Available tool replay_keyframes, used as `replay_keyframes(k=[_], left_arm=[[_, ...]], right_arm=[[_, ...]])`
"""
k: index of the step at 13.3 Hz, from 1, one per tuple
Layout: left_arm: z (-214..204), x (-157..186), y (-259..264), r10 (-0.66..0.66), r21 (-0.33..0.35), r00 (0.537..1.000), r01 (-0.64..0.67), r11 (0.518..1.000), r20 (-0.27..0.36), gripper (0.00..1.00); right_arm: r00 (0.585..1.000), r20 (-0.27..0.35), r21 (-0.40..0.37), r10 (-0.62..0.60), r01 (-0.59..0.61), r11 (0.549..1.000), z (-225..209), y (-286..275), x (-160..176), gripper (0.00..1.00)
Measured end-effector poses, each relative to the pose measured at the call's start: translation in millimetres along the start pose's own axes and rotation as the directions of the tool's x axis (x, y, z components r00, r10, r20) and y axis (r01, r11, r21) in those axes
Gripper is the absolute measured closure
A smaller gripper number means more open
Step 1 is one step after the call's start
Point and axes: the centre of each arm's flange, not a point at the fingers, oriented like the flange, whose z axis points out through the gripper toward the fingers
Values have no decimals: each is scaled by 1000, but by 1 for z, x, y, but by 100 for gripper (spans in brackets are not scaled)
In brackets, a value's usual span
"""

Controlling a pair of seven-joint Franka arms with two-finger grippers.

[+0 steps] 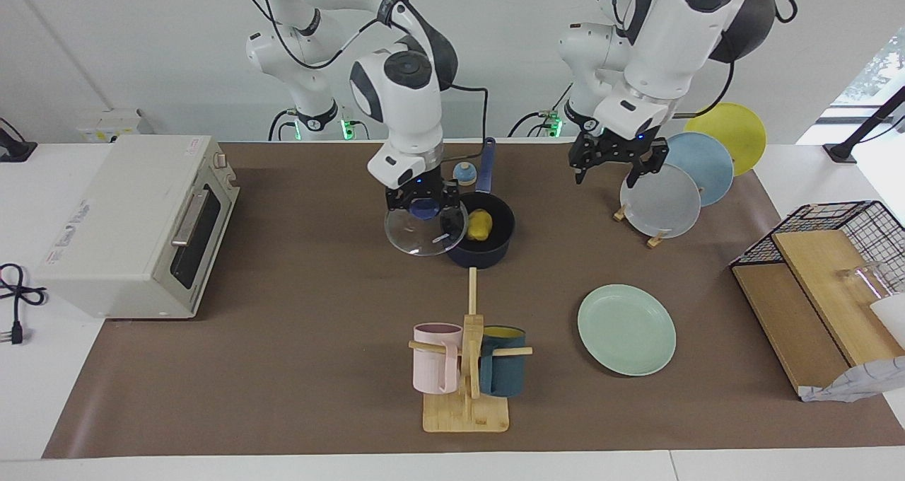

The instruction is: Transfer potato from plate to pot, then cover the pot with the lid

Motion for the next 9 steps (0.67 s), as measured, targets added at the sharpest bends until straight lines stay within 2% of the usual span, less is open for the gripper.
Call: replay_keyframes(k=[3,7,9], left_arm=[[-3,6,-44,17,3,1000,-17,1000,3,0],[-2,5,-69,25,5,999,-25,1000,22,0],[-2,5,-69,24,5,999,-24,1000,22,0]], right_arm=[[1000,-18,13,11,-11,1000,15,-66,-37,56],[999,-21,-45,-24,23,999,64,-98,-45,56],[1000,-18,-55,-23,22,998,71,-97,-42,56]])
